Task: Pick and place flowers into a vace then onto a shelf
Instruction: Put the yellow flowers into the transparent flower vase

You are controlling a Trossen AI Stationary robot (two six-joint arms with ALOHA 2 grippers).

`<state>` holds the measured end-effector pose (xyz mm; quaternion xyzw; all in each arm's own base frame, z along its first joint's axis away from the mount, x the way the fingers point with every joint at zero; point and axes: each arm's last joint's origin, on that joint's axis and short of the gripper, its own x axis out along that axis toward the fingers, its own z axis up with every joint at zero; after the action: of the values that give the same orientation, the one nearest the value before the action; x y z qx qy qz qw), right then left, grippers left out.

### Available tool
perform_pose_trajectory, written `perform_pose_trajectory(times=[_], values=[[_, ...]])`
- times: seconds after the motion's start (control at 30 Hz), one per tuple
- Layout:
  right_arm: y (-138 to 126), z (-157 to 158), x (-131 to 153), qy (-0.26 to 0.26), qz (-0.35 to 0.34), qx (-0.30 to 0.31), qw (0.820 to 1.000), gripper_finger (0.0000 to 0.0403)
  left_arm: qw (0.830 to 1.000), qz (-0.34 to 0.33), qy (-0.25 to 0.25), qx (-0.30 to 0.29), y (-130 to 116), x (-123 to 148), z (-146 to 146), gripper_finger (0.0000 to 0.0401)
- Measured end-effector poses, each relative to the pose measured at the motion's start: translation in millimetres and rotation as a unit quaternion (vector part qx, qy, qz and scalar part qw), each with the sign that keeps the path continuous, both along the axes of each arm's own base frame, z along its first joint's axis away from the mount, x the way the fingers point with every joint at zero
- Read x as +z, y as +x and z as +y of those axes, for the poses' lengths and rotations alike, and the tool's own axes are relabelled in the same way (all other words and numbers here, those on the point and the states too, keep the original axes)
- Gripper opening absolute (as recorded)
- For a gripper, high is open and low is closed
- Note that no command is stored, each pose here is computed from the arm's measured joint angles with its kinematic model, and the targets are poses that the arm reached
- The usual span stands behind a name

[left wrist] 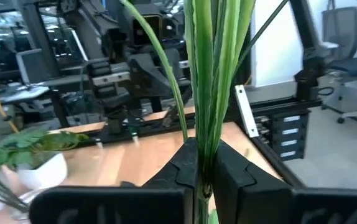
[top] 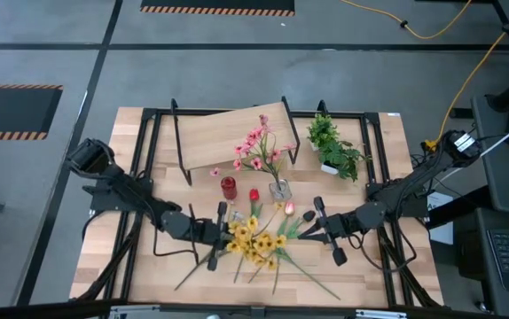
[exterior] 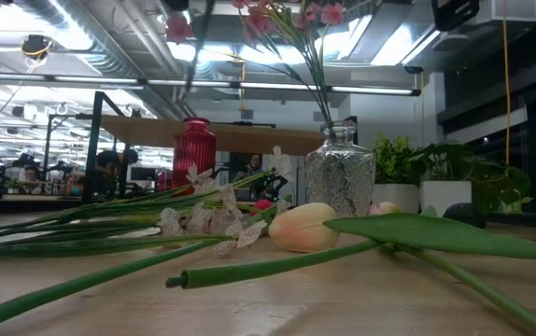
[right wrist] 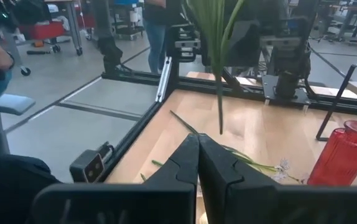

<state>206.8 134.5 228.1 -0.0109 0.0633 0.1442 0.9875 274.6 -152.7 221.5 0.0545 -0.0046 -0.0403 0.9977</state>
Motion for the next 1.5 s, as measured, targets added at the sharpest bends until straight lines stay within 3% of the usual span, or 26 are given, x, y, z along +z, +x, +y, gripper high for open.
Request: perform_pose_trajectory(times=[0.17,0.47,0.63,0.77,1.07,1.27,1.5], values=[[15.5,-4.0,-8.9,-0.006,-0.014,-0.022,1.0,0.0028,1.0,-0.01,-0.013,0.025,10.4,2.2,19.8,0.0017],[33.8,-23.1,-7.8,-0.02,-0.064,-0.069,0.995,0.0119,0.999,-0.045,-0.023,0.013,26.3,9.3,57.5,0.0017],[38.3,-33.6,-2.1,-0.03,-0.094,-0.09,0.991,0.0145,0.998,-0.043,-0.032,0.027,31.8,7.1,72.1,0.0017],[40.9,-40.1,-2.0,-0.027,-0.094,-0.104,0.99,0.0149,0.998,-0.037,-0.04,0.023,40.6,2.6,75.0,0.0017],[47.3,-41.3,-5.7,-0.022,-0.084,-0.1,0.991,0.015,0.999,-0.045,0.014,0.001,76.3,0.0,64.9,0.0017],[47.6,-39.1,-4.7,-0.021,-0.085,-0.055,0.995,0.015,0.999,-0.042,0.013,-0.007,79.2,-2.9,64.7,0.0017],[47.7,-37.8,2.3,-0.011,-0.108,-0.046,0.993,0.0149,0.999,-0.025,0.018,0.014,80.1,-8.0,68.2,0.0017]])
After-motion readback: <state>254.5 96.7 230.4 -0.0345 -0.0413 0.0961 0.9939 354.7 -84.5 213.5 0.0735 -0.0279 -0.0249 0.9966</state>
